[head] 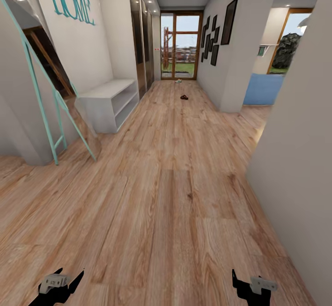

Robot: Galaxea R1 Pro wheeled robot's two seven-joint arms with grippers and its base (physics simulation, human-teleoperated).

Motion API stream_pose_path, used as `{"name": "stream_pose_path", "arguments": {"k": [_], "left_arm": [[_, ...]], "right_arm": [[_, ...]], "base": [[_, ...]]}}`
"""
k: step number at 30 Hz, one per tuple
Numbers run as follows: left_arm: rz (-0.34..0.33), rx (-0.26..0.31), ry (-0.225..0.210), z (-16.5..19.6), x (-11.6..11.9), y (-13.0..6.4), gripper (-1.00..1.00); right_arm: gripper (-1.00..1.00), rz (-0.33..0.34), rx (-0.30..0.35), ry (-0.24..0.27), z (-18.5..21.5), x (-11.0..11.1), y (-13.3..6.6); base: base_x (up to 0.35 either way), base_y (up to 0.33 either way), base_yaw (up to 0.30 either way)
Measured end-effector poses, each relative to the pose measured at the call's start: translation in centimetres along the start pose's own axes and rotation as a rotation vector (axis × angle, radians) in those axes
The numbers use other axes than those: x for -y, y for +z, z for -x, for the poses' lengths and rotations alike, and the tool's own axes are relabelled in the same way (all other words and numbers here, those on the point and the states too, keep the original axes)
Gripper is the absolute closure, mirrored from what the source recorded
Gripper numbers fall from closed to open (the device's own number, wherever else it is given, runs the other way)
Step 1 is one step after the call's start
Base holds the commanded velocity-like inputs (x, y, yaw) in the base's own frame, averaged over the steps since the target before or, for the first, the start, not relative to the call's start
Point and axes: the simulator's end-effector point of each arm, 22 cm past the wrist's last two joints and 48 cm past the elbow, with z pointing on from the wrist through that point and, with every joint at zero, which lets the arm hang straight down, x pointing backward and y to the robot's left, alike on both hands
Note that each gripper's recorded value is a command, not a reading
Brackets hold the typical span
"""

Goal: Pick up the two gym shoes and the two sandals from the corridor floor and place them onto the hallstand (shoe rack) in the corridor, making sure they are on the rack and not on the floor. Arrange them so the two gym shoes are next to each other and the two sandals are next to each other.

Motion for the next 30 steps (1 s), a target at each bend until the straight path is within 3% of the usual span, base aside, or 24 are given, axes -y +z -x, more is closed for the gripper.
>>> {"name": "stream_pose_path", "arguments": {"k": [30], "left_arm": [[0.001,-0.006,-0.003,-0.29,0.01,-0.07,-1.00]], "right_arm": [[-1.00,0.000,0.000,0.000,-0.01,0.00,-0.01]], "base": [[0.337,0.001,0.000]]}}
